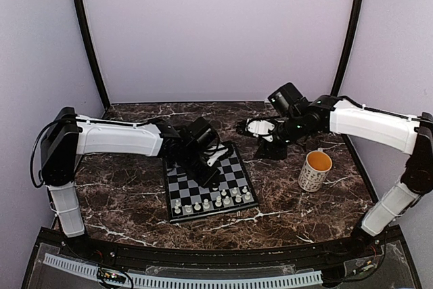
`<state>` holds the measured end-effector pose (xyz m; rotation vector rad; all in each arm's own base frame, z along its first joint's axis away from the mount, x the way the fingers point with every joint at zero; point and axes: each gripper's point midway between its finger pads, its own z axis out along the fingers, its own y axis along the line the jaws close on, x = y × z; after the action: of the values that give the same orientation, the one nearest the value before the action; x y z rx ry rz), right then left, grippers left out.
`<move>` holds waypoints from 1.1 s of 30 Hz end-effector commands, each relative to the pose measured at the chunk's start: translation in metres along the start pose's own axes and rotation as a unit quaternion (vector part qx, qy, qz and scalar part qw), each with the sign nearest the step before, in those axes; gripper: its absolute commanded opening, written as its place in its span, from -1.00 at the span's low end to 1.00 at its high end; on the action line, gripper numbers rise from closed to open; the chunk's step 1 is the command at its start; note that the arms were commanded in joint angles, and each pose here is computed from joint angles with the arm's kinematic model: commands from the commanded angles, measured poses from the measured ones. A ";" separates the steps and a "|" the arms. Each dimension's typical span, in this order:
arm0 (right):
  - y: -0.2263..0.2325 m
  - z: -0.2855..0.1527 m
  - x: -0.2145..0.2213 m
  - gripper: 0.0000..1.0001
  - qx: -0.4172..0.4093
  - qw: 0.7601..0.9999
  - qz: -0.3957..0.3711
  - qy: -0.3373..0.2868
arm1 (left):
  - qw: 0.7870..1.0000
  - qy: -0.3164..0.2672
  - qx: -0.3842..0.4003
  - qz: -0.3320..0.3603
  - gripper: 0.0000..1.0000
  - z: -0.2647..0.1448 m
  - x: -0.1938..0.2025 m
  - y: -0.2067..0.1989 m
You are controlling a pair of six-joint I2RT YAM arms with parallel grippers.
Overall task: Set up the chess pieces on the board
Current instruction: Place the pawn on d2.
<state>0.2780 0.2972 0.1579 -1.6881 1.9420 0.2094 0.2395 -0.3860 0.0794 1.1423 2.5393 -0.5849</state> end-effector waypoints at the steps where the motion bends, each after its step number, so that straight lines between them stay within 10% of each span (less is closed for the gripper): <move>1: -0.012 -0.026 0.003 -0.16 0.008 0.999 0.013 -0.049 | 1.000 -0.020 0.009 0.001 -0.87 -0.010 -0.004 -0.007; 33: -0.036 -0.021 0.027 -0.13 0.031 0.996 0.065 -0.053 | 0.999 0.047 0.017 -0.010 -0.87 0.024 0.023 -0.002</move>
<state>0.2978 0.2531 0.1639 -1.5058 1.9783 0.2714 0.2305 -0.3857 0.0479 1.1622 2.6163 -0.6001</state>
